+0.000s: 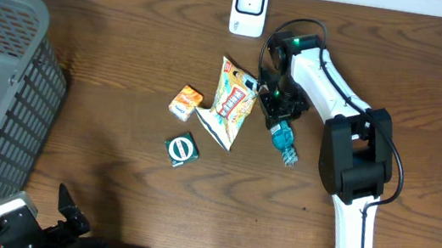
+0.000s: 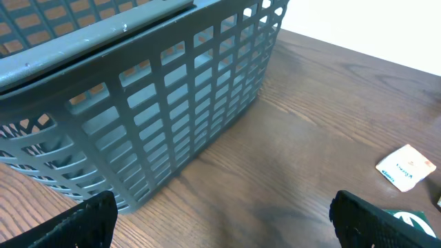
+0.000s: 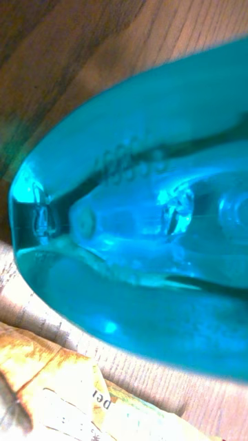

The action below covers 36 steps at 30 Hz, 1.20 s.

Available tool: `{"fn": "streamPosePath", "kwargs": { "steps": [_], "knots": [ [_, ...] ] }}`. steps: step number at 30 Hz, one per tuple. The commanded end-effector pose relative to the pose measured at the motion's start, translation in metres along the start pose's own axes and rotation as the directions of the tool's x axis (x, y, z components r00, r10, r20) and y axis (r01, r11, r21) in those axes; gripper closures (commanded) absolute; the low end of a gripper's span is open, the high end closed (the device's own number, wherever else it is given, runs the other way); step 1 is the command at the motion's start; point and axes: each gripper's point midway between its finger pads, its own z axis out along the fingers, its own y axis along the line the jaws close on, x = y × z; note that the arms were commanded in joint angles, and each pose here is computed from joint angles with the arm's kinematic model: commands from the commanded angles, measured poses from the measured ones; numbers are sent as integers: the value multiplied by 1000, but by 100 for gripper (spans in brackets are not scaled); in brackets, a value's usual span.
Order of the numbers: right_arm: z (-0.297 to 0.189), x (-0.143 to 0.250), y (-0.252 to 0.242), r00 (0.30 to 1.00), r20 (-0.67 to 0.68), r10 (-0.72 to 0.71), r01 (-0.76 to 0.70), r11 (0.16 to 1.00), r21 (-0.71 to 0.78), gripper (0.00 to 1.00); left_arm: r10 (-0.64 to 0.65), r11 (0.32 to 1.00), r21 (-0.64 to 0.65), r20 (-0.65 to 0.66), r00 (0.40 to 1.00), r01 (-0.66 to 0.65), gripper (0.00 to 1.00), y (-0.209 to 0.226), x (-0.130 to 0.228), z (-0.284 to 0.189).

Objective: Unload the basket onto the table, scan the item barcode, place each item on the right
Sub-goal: 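Lift the Listerine bottle off the table with the right gripper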

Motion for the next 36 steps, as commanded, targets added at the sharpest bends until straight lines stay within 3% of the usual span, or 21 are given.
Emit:
{"fn": "streamPosePath", "kwargs": {
  "steps": [1, 6, 13, 20, 27, 31, 36],
  "knots": [
    [2, -2, 4, 1000, -5, 7, -7, 1000, -6, 75, -7, 1000, -1, 1, 1000, 7, 2, 0, 0, 0],
    [2, -2, 4, 1000, -8, 9, -9, 1000, -6, 61, -7, 1000, -1, 1, 1000, 7, 2, 0, 0, 0],
    [-6, 0, 5, 1000, -15, 9, -9, 1000, -6, 57, -7, 1000, -2, 0, 1000, 7, 2, 0, 0, 0],
    [-13, 0, 6, 1000, -13, 9, -9, 1000, -6, 70, -7, 1000, -1, 1, 1000, 7, 2, 0, 0, 0],
    [-12, 0, 6, 1000, -14, 24, -24, 1000, -5, 75, -7, 1000, -1, 0, 1000, 7, 2, 0, 0, 0],
    [-10, -1, 10, 1000, -9, 13, -13, 1000, -4, 99, -7, 1000, -1, 1, 1000, 7, 2, 0, 0, 0],
    [-12, -1, 32, 997, 0, -73, 72, 988, -137, 99, -7, 1000, -1, 1, 1000, 7, 2, 0, 0, 0]
  ]
}}
